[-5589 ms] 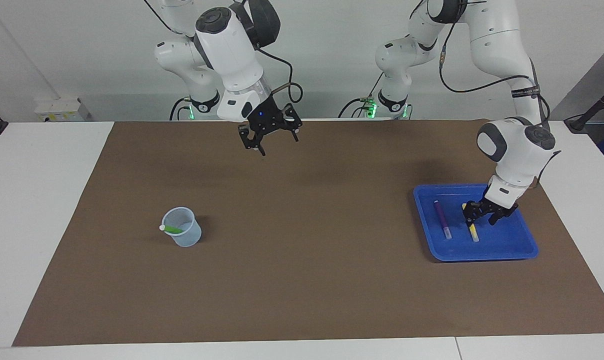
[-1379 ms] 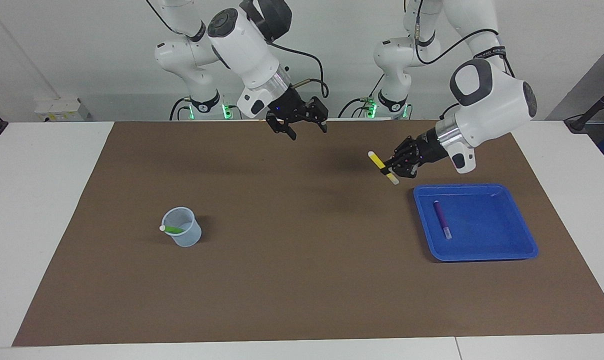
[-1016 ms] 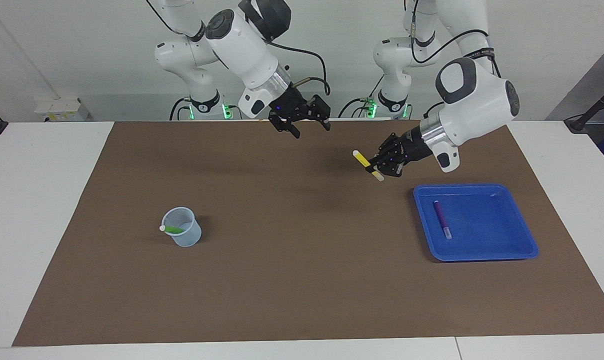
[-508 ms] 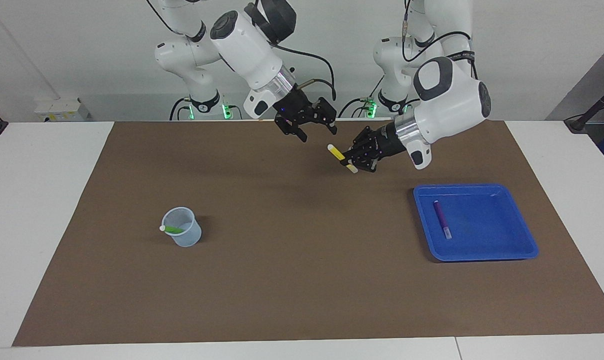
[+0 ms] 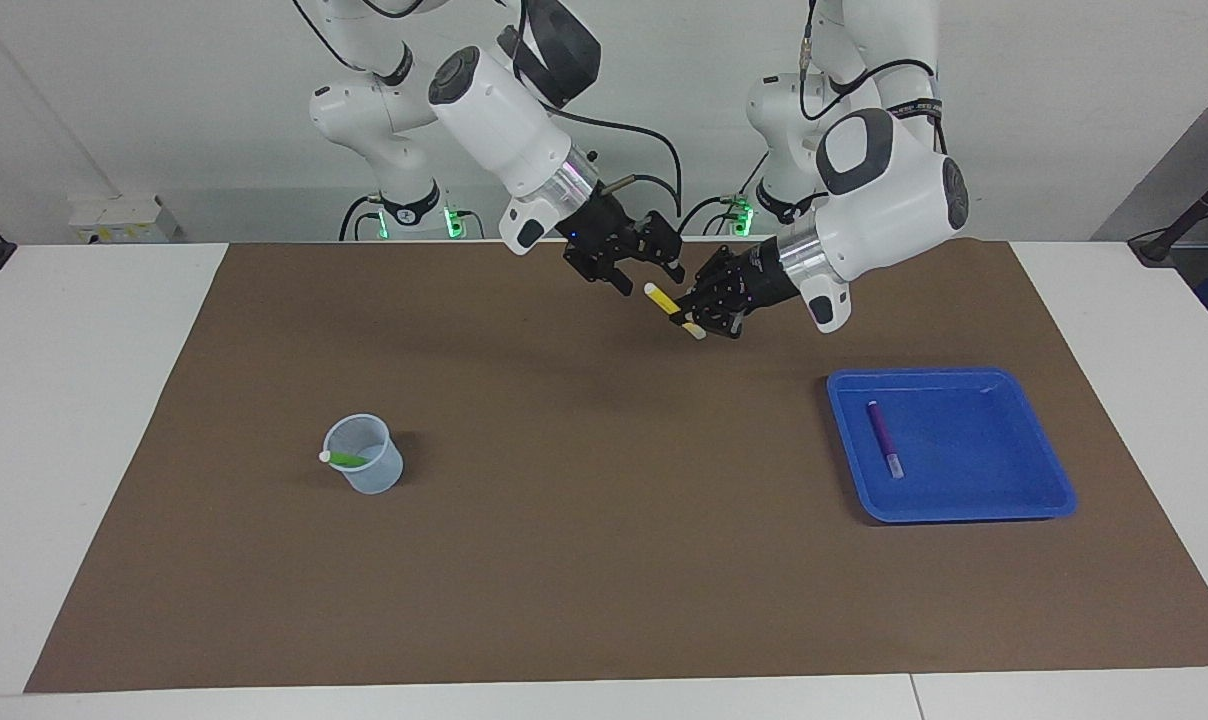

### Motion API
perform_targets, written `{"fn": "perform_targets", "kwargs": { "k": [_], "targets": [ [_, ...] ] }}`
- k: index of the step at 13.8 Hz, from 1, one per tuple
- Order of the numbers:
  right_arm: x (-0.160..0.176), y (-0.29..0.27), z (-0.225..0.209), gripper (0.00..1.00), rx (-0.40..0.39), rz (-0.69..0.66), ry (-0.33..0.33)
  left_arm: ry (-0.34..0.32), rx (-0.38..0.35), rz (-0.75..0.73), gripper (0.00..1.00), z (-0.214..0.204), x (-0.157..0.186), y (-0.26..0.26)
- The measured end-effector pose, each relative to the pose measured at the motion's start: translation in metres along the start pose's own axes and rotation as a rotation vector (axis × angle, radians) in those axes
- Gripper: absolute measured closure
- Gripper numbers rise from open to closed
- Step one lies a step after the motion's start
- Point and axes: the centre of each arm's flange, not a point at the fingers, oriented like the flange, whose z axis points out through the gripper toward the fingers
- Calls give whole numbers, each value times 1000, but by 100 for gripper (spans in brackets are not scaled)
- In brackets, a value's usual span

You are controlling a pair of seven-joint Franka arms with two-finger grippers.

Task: Transfer and insert pens with both arms
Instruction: 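Grasp the yellow pen with the right gripper from the left gripper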

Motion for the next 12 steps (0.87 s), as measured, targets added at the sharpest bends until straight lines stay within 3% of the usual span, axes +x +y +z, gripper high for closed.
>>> {"fn": "perform_targets", "kwargs": {
  "k": [7,9,12],
  "targets": [
    [6,0,1,29,20,5,34,0,1,2,84,0,-1,-1],
    [8,1,4,44,20,8,35,0,1,2,84,0,-1,-1],
    [9,2,6,50,18,10,35,0,0,3,84,0,-2,-1]
  ]
}}
